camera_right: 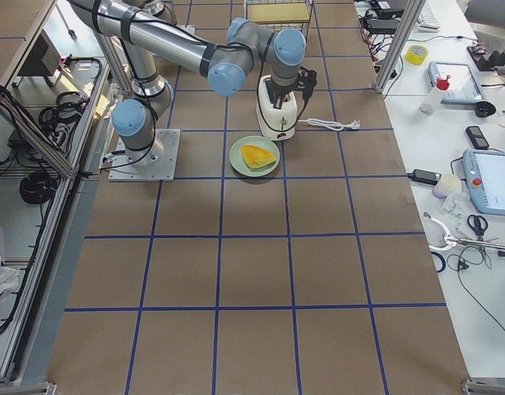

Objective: Press toaster with right arm
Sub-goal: 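Move the right gripper down beside the toaster toward its lever, then press the toaster's grey lever down with the right gripper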

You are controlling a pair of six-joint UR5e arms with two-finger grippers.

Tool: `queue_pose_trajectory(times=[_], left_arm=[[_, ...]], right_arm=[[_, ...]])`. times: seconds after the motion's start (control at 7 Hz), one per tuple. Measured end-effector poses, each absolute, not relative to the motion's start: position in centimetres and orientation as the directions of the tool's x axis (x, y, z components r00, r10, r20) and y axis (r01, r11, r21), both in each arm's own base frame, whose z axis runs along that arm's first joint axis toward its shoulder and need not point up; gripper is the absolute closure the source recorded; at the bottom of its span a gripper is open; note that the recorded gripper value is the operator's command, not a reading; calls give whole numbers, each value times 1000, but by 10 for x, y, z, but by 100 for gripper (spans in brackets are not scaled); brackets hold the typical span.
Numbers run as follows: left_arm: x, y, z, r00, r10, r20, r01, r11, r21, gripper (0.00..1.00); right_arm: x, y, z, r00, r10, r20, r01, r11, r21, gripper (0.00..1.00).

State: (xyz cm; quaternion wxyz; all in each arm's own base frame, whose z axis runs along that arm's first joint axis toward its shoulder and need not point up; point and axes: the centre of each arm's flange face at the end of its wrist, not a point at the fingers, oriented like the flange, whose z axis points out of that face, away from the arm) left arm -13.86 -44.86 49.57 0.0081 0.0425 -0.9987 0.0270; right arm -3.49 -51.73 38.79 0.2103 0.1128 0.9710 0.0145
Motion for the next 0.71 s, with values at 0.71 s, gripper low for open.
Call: queue_pose_trajectory(times=[0.71], left_arm=[[-139,-449,495,-996,-85,18,-85,995,-53,0]], right_arm=[[-32,-512,297,-861,200,-467,204,978,43,100]])
